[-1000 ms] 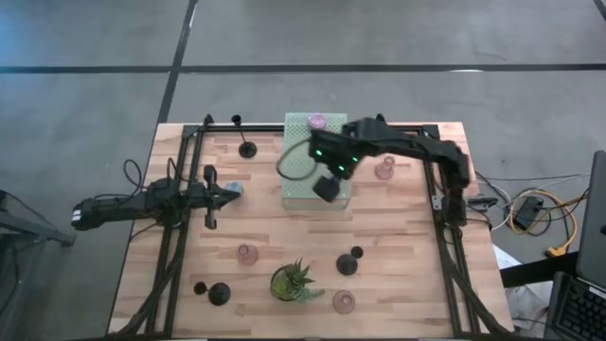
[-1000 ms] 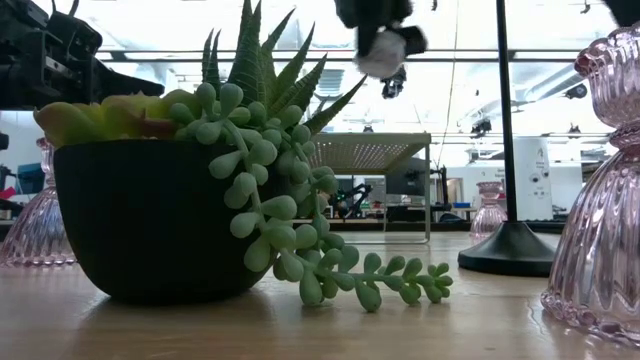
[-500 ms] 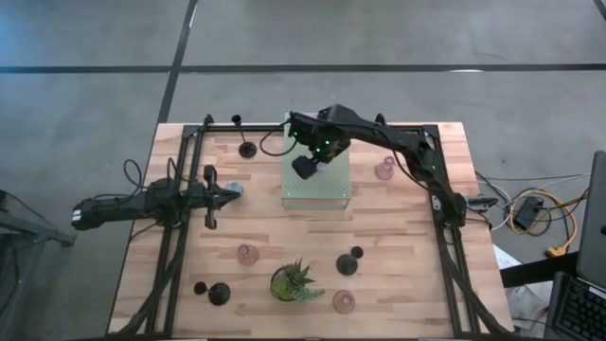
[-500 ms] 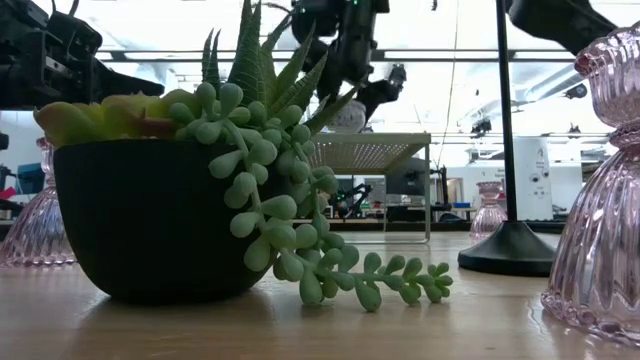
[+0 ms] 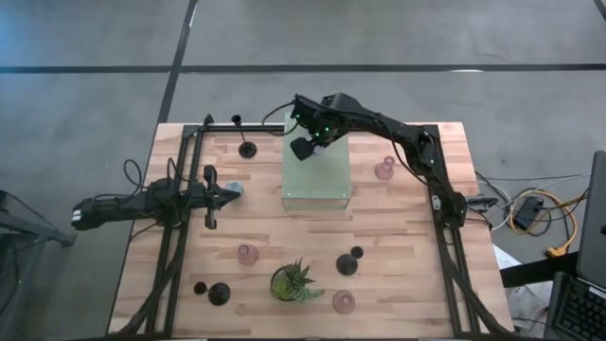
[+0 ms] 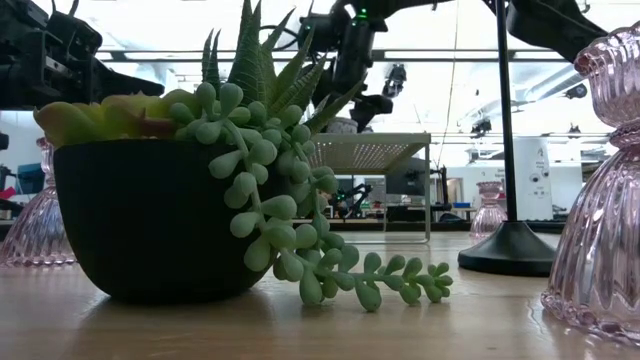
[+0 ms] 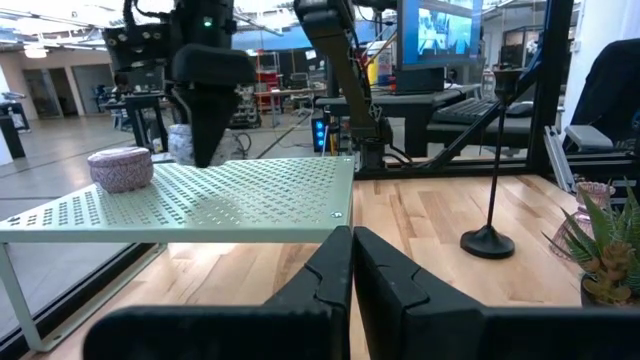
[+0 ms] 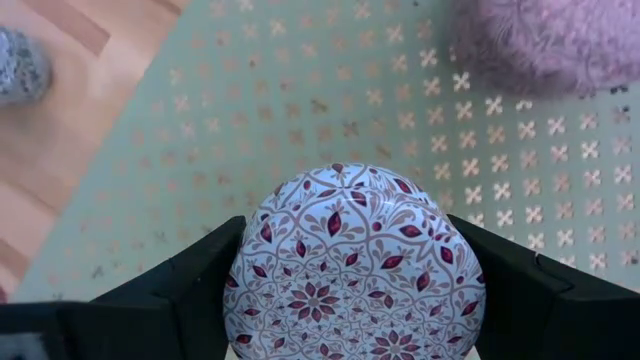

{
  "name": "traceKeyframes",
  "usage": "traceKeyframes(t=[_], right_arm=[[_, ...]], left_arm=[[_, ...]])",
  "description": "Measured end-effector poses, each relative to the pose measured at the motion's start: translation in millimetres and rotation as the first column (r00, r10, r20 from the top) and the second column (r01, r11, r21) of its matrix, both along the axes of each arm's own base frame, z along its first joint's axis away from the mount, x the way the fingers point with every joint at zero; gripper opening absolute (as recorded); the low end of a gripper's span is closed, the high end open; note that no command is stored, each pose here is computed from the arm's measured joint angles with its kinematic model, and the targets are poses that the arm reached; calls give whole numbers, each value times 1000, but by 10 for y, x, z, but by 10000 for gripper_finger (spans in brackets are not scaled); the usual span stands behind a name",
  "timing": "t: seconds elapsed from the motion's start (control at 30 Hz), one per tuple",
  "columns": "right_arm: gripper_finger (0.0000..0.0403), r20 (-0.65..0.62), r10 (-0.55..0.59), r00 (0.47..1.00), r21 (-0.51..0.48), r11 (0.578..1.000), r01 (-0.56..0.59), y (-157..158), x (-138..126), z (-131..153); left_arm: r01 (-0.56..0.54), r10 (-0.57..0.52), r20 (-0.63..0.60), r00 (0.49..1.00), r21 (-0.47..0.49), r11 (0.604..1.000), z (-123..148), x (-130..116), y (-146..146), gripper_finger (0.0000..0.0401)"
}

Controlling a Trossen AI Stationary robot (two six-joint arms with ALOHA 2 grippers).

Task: Pick & Place candle stick holders
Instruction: Put the white scented candle on the shelf aligned with the pink scented candle

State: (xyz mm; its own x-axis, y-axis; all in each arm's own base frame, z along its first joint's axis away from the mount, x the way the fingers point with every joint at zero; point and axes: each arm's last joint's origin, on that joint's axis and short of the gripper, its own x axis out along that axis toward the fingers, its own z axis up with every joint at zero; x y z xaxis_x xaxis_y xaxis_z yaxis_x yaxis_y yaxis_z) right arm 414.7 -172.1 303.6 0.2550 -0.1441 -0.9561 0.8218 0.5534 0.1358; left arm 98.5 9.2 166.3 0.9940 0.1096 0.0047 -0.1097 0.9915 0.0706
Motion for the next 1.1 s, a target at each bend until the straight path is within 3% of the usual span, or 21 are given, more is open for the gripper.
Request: traceKeyframes(t=[0.73, 0.97, 1.1], right_arm=[[287, -37, 16, 999, 17, 1000, -15, -77, 5, -251], [349, -30, 26, 999, 1, 1000, -26, -95, 7, -235], [360, -19, 39, 999, -10, 999, -39, -104, 19, -231]], left_arm=[[0, 0, 0, 1000, 0, 1000, 0, 0, 0, 19], [0, 0, 0, 1000, 0, 1000, -1, 0, 0, 19], [0, 0, 0, 1000, 0, 1000, -1, 0, 0, 19]])
